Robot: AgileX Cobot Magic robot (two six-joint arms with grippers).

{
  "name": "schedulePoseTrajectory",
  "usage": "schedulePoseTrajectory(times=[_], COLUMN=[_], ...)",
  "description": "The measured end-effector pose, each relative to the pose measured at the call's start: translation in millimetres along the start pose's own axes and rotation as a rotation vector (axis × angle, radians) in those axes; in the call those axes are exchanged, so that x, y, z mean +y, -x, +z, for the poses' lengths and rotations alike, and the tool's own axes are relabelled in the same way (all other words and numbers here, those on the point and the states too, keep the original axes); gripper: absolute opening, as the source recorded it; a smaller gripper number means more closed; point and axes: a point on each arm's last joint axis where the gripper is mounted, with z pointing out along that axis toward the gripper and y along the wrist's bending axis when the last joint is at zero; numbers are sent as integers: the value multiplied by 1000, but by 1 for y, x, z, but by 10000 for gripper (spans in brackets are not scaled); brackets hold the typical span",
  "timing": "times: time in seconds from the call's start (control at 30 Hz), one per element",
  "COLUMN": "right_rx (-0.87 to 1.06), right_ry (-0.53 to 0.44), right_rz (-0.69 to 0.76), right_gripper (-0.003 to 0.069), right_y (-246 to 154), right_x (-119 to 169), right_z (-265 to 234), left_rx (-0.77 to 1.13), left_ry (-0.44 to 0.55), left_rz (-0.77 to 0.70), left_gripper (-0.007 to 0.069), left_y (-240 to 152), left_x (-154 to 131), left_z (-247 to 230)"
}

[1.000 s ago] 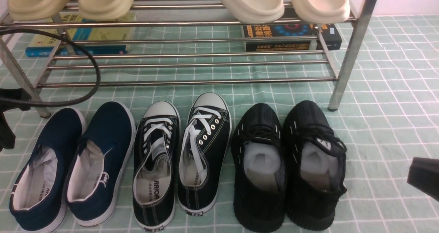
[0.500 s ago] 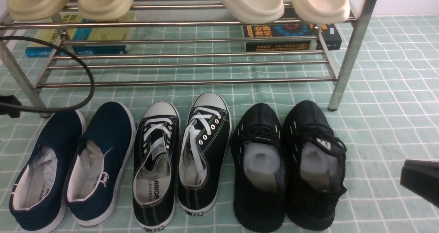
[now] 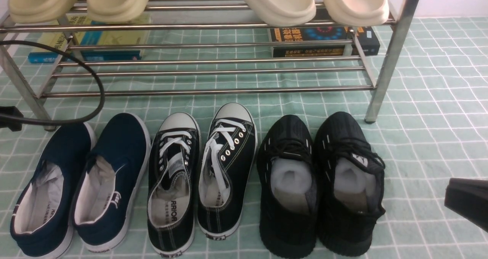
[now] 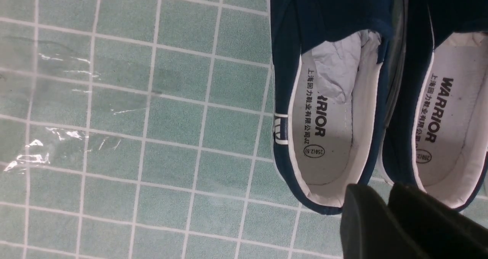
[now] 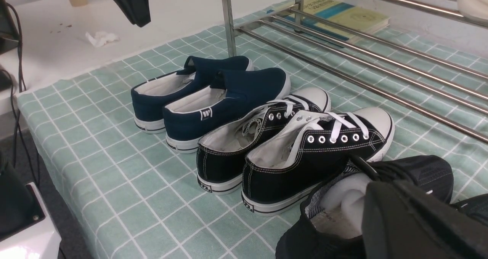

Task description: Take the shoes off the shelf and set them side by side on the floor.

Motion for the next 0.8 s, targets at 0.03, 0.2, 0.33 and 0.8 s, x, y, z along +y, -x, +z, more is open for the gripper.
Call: schedulePoseTrajectory(times=[0.03,0.2,0.33,0.8], right_rx=[6,40,65,70], right_ry=[-1,0,-51,-684], right_rz=[0,10,36,225], right_gripper=[5,8,13,26], right_y=[-2,-15,-32,-138], right_x=[0,-1,-8,-56], right_z=[1,3,3,-25], left_rx=[-3,-6,-6,14], left_ry=[0,0,1,-1], left_rz=[0,0,0,-65], left_gripper=[125,125,125,127], left_y=[0,1,1,-1], left_x=[0,0,0,0], left_z=[0,0,0,0])
